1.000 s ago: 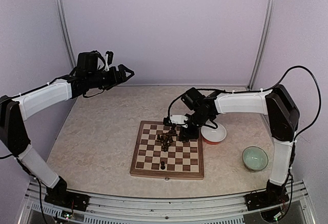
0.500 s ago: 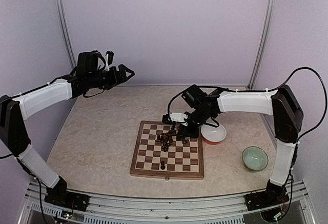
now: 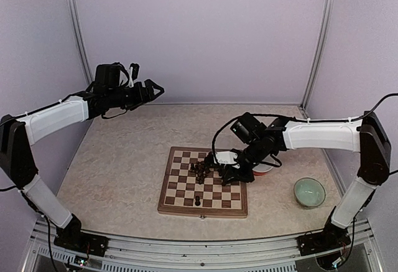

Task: Set up the chess pieces on the board
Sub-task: Place the pawn at a7.

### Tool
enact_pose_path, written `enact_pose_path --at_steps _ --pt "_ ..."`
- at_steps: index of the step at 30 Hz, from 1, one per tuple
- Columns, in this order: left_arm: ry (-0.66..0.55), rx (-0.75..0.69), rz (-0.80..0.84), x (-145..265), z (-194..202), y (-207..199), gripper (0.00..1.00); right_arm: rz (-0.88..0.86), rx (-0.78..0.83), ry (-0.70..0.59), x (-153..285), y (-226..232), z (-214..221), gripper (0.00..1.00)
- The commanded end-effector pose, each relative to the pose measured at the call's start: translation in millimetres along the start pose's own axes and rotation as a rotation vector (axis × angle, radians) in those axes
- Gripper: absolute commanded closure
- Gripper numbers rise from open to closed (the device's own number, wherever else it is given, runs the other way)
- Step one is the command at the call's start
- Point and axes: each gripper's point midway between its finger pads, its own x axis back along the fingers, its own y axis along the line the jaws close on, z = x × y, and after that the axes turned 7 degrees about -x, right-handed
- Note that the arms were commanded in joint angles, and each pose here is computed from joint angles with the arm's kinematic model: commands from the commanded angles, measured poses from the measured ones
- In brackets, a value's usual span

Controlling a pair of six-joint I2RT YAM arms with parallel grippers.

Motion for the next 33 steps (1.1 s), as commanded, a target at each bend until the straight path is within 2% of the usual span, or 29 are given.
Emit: enact_pose_path --at_steps 1,9,19,33 --pt "-0.002 -0.016 0.016 -4 -5 -5 0.07 -0.070 0.105 0.009 -3 40 9 0.91" --pt "0.017 -0.018 0.015 -9 2 -5 0.07 -0.026 0.168 0.113 -22 51 37 0.91" --pt "0.030 -0.013 0.016 -12 5 -5 0.06 0.090 0.152 0.131 -13 36 51 0.91" --pt "0.048 -0.020 0.011 -16 10 -5 0.06 0.104 0.123 0.152 -11 31 65 0.90"
